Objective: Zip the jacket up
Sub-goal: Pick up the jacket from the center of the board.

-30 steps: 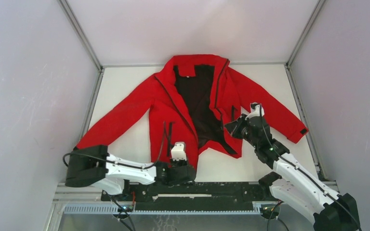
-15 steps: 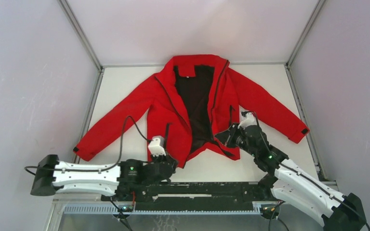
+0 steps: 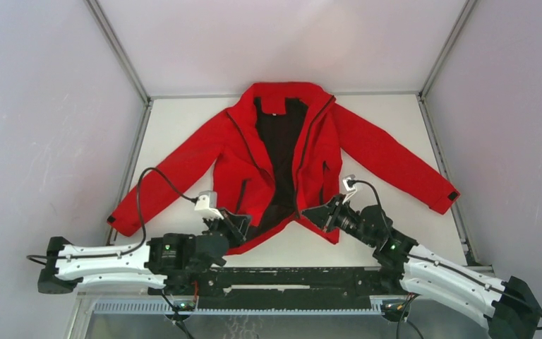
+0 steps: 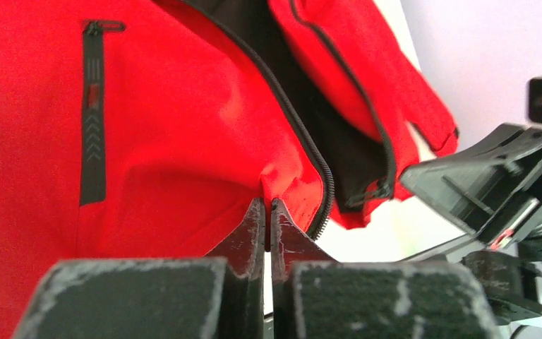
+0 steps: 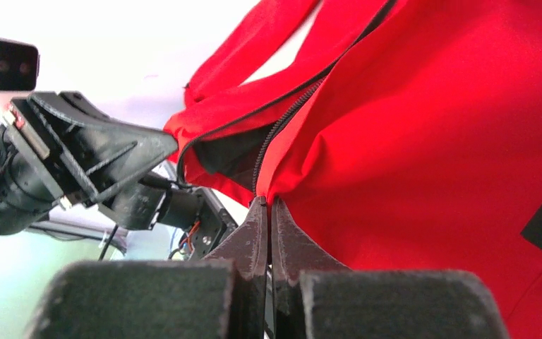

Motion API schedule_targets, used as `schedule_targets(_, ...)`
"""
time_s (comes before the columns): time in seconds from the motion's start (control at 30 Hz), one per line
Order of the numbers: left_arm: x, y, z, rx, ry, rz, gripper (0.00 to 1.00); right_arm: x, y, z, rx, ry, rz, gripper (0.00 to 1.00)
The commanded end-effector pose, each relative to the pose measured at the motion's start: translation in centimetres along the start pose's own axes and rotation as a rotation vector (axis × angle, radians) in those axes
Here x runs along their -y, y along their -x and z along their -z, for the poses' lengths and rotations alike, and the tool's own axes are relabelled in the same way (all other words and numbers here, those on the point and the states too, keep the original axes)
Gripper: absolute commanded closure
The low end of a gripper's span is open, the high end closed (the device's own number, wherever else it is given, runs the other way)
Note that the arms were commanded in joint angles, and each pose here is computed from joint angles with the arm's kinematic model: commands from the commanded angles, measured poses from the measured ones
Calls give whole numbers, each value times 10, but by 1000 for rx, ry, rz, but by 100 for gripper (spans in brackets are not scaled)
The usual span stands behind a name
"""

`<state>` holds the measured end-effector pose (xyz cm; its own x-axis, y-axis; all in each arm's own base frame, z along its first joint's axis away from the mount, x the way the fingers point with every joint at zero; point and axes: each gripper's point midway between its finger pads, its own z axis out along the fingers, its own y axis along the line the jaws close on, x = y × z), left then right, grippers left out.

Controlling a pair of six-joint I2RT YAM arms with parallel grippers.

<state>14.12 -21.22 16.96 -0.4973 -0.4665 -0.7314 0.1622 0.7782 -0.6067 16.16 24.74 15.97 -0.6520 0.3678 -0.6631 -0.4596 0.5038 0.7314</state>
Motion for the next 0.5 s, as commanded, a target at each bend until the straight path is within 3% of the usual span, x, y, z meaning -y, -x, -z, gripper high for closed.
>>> schedule_targets(0.0, 23, 33, 0, 121, -64, 25, 100, -51, 25, 2, 137, 217, 18, 100)
schedule_targets(0.47, 83, 57, 1, 213, -330, 133, 100, -98, 36, 18, 259, 491, 180, 100)
